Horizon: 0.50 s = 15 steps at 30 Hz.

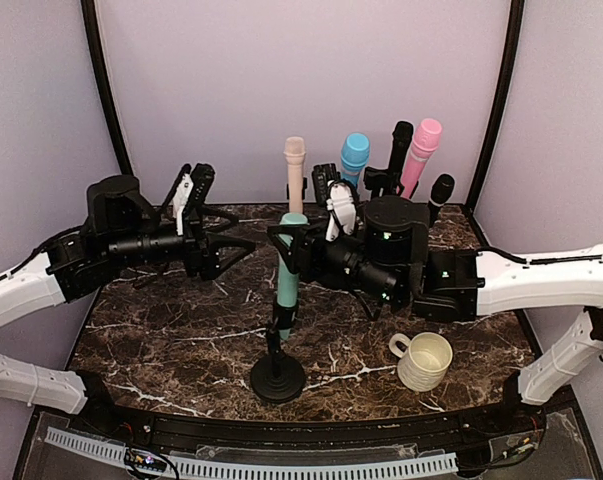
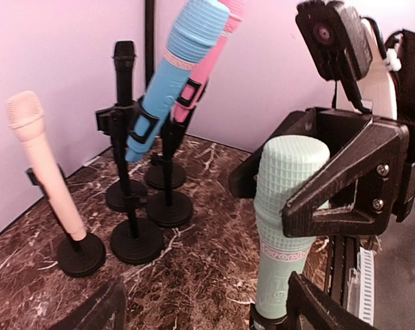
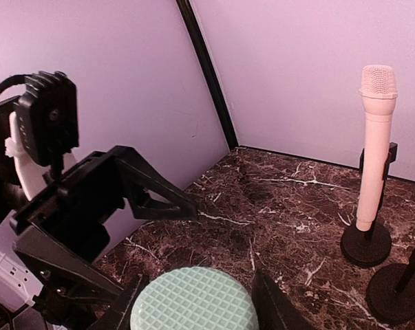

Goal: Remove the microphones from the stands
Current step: Pass from the left arm to the right, then hold the microphone stand at the center of the board.

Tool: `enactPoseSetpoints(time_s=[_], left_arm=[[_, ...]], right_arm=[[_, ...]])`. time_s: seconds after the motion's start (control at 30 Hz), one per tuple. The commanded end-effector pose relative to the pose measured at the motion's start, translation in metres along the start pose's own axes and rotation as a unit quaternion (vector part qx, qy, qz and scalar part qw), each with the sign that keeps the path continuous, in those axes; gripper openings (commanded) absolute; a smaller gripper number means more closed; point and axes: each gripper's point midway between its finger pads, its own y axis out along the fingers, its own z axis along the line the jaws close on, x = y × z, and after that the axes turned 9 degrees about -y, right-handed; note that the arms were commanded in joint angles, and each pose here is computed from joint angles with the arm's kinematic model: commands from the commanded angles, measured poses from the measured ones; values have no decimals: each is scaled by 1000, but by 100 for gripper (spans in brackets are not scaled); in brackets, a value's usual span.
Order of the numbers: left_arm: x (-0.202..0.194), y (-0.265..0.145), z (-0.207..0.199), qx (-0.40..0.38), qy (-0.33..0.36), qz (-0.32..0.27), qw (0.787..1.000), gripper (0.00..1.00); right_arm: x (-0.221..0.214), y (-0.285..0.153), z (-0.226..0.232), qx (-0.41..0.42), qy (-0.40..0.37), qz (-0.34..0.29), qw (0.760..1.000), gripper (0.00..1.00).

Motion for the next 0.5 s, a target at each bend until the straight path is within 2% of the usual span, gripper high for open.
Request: enactPoseSetpoints(time_s=[0.0, 0.2, 0.33, 0.47], left_arm=[[-41, -15, 12, 99, -64, 34, 992, 82], [-76, -1, -24, 94, -92, 66, 989, 82], [-102, 23, -54, 68, -41, 113, 990, 80], [-118, 38, -54, 79, -26, 143, 986, 80]], right_arm=[[0, -7, -27, -81, -35, 8, 996, 18], [-2, -10, -39, -126, -36, 12, 991, 14], [-2, -12, -39, -137, -42, 14, 990, 14], [-2, -12, -38, -142, -46, 15, 989, 13]])
